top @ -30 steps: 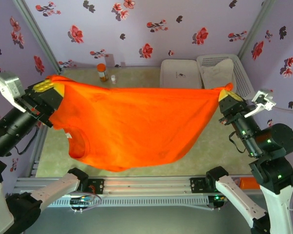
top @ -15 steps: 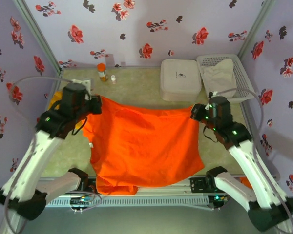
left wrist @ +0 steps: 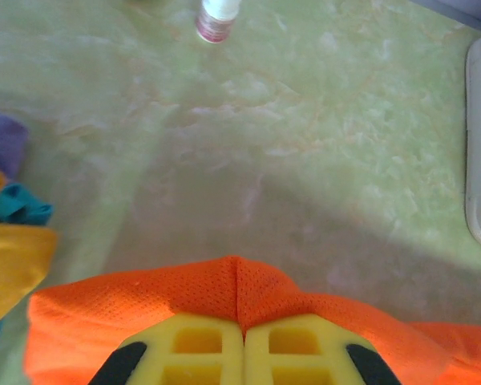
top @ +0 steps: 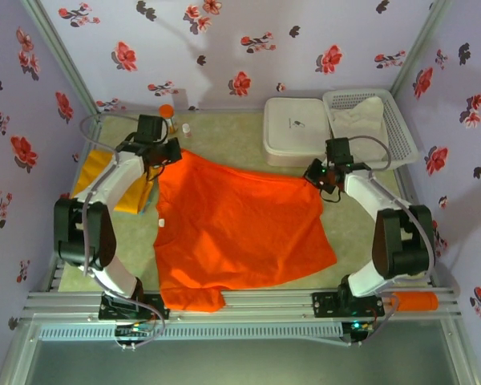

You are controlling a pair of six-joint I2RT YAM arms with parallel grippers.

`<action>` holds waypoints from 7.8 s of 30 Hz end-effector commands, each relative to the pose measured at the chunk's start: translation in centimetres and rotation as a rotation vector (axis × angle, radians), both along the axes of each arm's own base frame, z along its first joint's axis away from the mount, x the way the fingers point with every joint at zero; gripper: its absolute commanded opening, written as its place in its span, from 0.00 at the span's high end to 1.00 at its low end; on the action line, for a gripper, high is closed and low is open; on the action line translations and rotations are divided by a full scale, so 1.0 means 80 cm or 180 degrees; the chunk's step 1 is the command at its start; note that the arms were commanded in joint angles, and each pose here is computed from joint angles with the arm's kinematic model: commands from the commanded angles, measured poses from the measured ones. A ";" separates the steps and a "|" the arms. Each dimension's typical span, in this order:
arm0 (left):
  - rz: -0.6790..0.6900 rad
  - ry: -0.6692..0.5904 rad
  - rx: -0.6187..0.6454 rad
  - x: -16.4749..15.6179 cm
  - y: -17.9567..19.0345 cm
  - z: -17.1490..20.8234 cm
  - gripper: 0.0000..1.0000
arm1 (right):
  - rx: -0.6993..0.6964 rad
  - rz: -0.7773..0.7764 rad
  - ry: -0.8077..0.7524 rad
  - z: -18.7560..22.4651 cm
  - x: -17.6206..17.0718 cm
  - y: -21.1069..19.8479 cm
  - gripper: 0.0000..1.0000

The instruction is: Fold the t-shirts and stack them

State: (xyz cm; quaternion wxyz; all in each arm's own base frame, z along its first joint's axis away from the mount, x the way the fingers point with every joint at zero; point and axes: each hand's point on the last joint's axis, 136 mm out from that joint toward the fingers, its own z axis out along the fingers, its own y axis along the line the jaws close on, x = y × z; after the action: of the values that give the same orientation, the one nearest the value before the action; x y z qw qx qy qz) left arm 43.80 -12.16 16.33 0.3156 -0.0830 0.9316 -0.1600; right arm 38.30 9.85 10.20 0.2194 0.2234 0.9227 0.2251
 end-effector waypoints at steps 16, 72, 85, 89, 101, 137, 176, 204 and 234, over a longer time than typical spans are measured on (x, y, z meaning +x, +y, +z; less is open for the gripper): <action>0.0346 0.0187 -0.0454 -0.101 0.015 0.021 1.00 | -0.0042 0.0426 0.0087 0.018 -0.009 0.001 0.95; 0.0419 0.0564 0.0010 -0.217 0.053 -0.021 0.51 | -0.0394 0.0364 0.0623 -0.030 -0.026 -0.032 0.31; 0.0383 0.0794 -0.0191 -0.138 0.038 -0.099 0.59 | -0.0296 0.0314 0.0863 -0.087 0.000 -0.028 0.45; 0.0418 0.0911 -0.0085 -0.136 0.043 -0.125 0.62 | -0.0318 0.0257 0.0912 -0.092 -0.004 -0.033 0.67; 0.0463 0.1249 0.0230 -0.139 0.063 -0.188 0.69 | -0.0122 -0.0322 0.0791 -0.079 -0.014 -0.085 0.93; 0.0009 0.1227 0.0186 -0.144 -0.040 -0.186 0.66 | -0.0484 0.0282 0.1003 -0.123 -0.101 -0.016 0.49; -0.0214 0.0473 0.0017 -0.102 -0.042 -0.013 0.44 | -0.0395 0.0223 -0.0180 0.046 -0.041 -0.023 0.01; 0.0552 0.1656 -0.0310 -0.407 0.013 -0.150 0.52 | -0.0483 -0.0371 0.0465 -0.026 -0.136 -0.070 0.15; 0.0612 0.1479 -0.0194 -0.394 -0.005 -0.172 0.76 | -0.0292 -0.0846 0.0949 -0.101 -0.236 -0.079 0.57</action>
State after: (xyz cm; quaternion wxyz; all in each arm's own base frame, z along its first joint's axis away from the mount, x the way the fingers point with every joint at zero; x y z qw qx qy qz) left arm 11.99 -13.15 2.34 0.0877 -0.2138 0.9618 -0.1467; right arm 17.78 3.26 1.79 0.0953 0.3598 0.9230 0.0978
